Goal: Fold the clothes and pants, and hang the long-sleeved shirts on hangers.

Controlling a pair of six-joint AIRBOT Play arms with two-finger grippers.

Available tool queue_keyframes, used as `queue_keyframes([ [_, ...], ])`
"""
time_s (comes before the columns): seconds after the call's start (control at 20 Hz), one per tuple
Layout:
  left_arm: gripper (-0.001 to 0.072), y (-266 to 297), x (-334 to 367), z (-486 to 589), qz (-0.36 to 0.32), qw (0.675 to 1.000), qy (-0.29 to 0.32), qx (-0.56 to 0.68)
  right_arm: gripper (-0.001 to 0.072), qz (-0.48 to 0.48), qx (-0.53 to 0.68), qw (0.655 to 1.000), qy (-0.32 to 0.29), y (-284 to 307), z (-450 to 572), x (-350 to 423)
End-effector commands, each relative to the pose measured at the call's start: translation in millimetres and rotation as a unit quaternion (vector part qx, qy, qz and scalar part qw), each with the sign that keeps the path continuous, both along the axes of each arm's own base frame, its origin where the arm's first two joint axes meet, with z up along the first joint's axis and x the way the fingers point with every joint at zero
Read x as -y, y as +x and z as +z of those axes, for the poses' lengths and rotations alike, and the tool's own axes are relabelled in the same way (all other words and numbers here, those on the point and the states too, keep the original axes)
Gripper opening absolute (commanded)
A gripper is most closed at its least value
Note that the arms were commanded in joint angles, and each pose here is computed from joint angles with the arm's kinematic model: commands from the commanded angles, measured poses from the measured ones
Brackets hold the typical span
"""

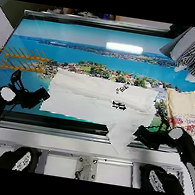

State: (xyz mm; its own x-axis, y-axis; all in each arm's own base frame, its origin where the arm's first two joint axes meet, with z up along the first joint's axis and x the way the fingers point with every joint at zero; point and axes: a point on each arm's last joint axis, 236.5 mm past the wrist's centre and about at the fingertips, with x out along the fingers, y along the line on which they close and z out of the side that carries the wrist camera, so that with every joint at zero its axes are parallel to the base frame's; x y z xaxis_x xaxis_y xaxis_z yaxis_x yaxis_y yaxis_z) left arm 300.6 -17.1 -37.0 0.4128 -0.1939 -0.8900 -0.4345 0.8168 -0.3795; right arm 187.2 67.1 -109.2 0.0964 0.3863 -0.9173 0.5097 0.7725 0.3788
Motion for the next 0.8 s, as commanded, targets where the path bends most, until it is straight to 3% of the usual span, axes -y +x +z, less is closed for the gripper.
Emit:
queue_keyframes([
  [0.0, 0.0622, -5, 3, -1, 0.003, 1.0, -0.005, 0.004, 0.0463, 0.004, 0.005, 1.0, 0.002, -1, -9, -14],
  [0.2, 0.0622, -5, 3, -1, 0.003, 1.0, -0.006, 0.004, 0.0461, 0.024, 0.031, 0.999, -0.001, 10, -14, -30],
  [0.25, 0.0622, -5, 2, -1, 0.003, 1.0, -0.005, 0.004, 0.0382, 0.025, 0.04, 0.999, -0.001, 13, -13, -33],
  [0.35, 0.0621, -8, 0, -3, 0.005, 1.0, -0.002, -0.002, 0.0017, 0.029, 0.045, 0.999, -0.002, 15, -11, -34],
  [0.55, 0.0622, -42, -30, -24, 0.08, 0.994, 0.002, -0.074, 0.0014, 0.029, 0.056, 0.998, -0.001, 17, -7, -35],
  [0.75, 0.0621, -64, -29, -51, 0.17, 0.981, -0.057, -0.079, 0.0015, 0.029, 0.06, 0.998, -0.001, 18, -5, -35],
])
